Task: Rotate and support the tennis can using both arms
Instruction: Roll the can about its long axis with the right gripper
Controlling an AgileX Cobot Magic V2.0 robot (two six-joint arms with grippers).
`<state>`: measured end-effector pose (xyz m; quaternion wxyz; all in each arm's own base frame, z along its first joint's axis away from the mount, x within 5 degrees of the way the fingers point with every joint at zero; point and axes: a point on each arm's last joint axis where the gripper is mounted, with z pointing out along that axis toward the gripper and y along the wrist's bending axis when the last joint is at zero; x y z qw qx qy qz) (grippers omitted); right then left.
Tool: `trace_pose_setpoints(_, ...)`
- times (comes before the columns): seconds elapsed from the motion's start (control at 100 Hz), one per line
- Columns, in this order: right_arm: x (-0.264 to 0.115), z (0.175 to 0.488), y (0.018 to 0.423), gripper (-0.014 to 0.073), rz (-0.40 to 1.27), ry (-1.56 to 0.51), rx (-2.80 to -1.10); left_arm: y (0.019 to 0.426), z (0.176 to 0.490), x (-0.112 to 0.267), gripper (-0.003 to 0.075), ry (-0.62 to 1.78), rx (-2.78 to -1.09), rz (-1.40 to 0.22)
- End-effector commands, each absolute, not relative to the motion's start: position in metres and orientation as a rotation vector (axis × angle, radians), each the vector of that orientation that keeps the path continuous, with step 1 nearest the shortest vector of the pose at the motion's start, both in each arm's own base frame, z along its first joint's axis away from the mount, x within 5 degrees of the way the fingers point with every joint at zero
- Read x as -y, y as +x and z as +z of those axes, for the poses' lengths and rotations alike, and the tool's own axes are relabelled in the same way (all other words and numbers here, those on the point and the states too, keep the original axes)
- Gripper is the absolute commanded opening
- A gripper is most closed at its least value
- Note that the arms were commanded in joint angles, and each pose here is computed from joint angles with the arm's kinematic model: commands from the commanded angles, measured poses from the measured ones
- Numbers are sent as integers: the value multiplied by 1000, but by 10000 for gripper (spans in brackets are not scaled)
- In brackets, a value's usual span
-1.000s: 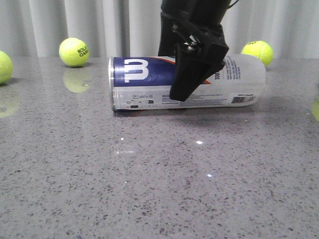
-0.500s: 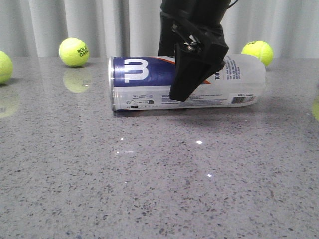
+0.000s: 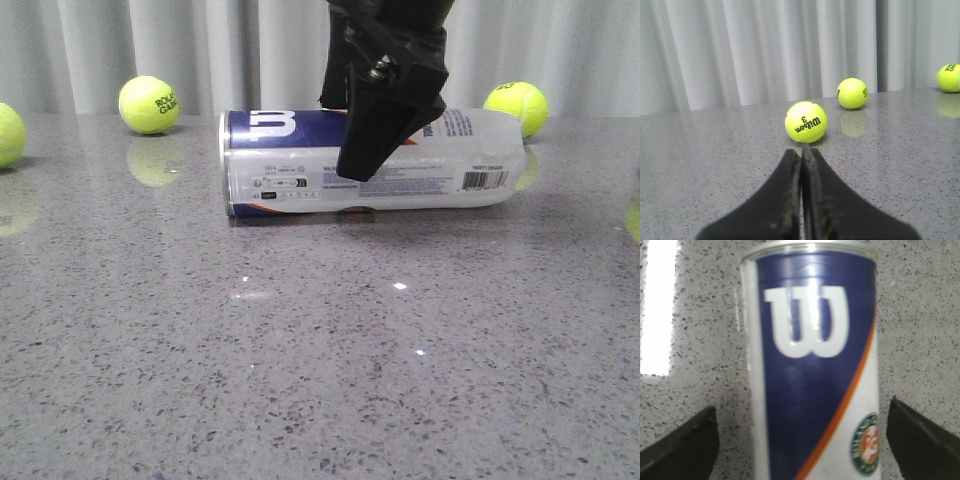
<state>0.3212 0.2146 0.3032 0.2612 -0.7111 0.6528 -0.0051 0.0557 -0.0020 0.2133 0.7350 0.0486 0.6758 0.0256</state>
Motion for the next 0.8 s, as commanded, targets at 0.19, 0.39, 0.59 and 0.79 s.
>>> trace_pose_setpoints(0.19, -208, 336, 317, 665, -51, -1842, -1705, 54, 207, 2, -21, 99, -1410, 47)
trace_pose_setpoints(0.39, -206, 336, 318, 665, -55, -1837, -1710, 54, 207, 2, -21, 99, -1410, 47)
trace_pose_setpoints(0.59, -202, 345, 314, 665, -68, -1820, -1695, 54, 207, 2, -21, 99, -1410, 47)
trace_pose_setpoints(0.79, -195, 361, 302, 665, -33, -1752, -1756, 54, 207, 2, -21, 99, -1410, 47)
